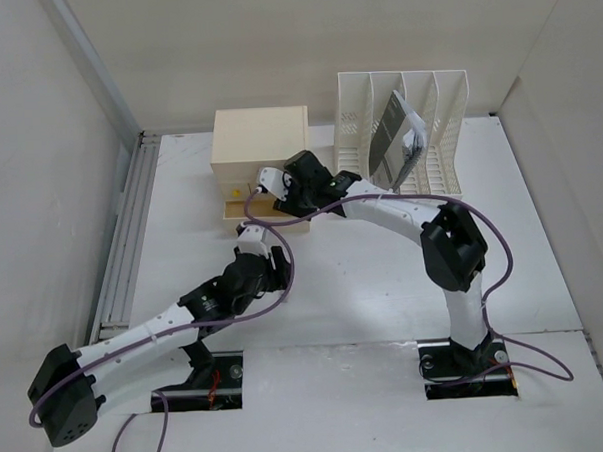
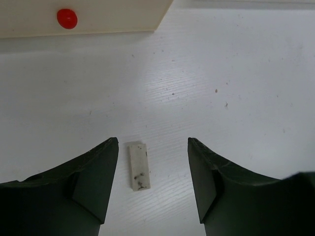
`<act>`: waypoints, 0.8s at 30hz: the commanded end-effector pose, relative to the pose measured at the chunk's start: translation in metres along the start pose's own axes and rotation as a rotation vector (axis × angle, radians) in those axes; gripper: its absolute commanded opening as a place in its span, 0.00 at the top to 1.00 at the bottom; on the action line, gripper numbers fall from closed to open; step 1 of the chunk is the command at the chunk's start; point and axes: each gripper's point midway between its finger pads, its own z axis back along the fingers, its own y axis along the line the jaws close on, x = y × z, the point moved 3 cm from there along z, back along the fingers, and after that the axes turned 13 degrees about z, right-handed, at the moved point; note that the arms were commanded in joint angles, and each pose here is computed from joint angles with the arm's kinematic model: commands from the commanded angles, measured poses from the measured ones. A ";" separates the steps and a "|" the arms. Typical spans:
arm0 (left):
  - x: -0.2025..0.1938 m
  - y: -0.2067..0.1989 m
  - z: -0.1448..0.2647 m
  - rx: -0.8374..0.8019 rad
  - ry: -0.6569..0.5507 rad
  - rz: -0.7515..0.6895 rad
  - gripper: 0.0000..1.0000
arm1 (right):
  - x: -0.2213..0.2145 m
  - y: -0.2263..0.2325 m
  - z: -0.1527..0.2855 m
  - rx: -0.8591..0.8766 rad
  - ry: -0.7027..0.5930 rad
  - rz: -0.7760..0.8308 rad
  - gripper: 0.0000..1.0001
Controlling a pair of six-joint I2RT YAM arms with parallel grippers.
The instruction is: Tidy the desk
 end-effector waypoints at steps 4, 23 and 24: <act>-0.007 -0.006 0.002 -0.020 0.017 0.084 0.47 | 0.035 -0.027 0.026 -0.078 -0.126 -0.044 0.47; -0.060 0.011 -0.011 0.135 0.189 0.058 0.50 | 0.059 -0.059 0.149 0.031 -0.483 -0.153 0.56; -0.058 0.012 -0.012 0.150 0.185 0.052 0.51 | 0.061 -0.058 0.152 0.033 -0.497 -0.157 0.56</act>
